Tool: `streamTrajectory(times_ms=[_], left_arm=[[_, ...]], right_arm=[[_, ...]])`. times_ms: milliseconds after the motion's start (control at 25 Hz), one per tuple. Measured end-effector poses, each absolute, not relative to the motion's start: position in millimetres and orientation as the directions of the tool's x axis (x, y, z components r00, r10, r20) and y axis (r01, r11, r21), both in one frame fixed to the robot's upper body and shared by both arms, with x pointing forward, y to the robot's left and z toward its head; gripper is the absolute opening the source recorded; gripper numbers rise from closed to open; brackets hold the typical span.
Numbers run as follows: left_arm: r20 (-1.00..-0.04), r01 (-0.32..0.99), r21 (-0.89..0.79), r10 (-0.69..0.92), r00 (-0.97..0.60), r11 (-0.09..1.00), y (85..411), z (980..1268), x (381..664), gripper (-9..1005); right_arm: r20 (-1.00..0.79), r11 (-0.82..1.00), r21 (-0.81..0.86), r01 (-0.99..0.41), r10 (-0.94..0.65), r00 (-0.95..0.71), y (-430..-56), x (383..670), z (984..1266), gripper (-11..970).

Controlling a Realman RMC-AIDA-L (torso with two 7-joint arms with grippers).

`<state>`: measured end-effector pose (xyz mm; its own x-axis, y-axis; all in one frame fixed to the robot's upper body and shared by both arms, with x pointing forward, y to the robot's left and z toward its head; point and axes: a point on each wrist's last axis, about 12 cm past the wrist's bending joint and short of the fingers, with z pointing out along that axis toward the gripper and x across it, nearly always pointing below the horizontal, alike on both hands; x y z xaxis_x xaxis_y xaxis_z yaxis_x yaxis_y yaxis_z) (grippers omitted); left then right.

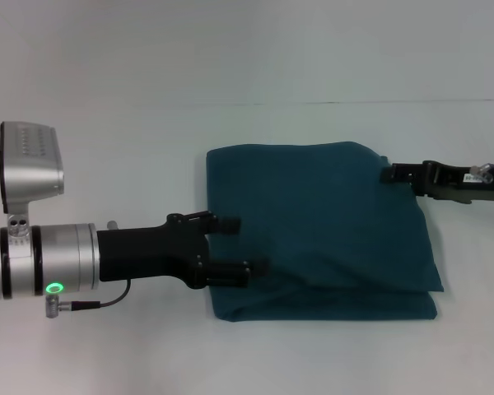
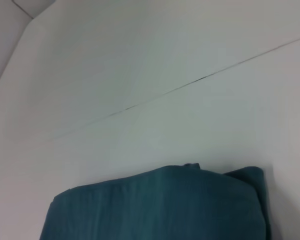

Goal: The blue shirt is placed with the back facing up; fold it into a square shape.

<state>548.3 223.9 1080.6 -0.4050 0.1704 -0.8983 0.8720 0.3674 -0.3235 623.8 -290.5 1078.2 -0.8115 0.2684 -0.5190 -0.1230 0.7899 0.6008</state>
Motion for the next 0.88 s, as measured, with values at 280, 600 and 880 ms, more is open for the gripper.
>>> streamTrajectory(times_ms=[280,600,880], left_arm=[[-0.898,0.868,-0.317,0.174,-0.404,0.381,225.3,1080.1,549.9,937],[-0.897,0.866,-0.315,0.175,-0.405,0.388,225.7,1079.4,550.6,936],[-0.897,0.864,-0.317,0.174,-0.407,0.391,225.8,1078.8,550.6,936]], right_arm=[[-0.522,0.794,0.597,-0.111,0.279,-0.806,-285.9,624.7,1074.1,782],[-0.559,0.8,0.591,-0.109,0.308,-0.77,-283.3,629.2,1073.9,582],[-0.59,0.806,0.576,-0.137,0.293,-0.753,-281.5,631.1,1075.0,339]])
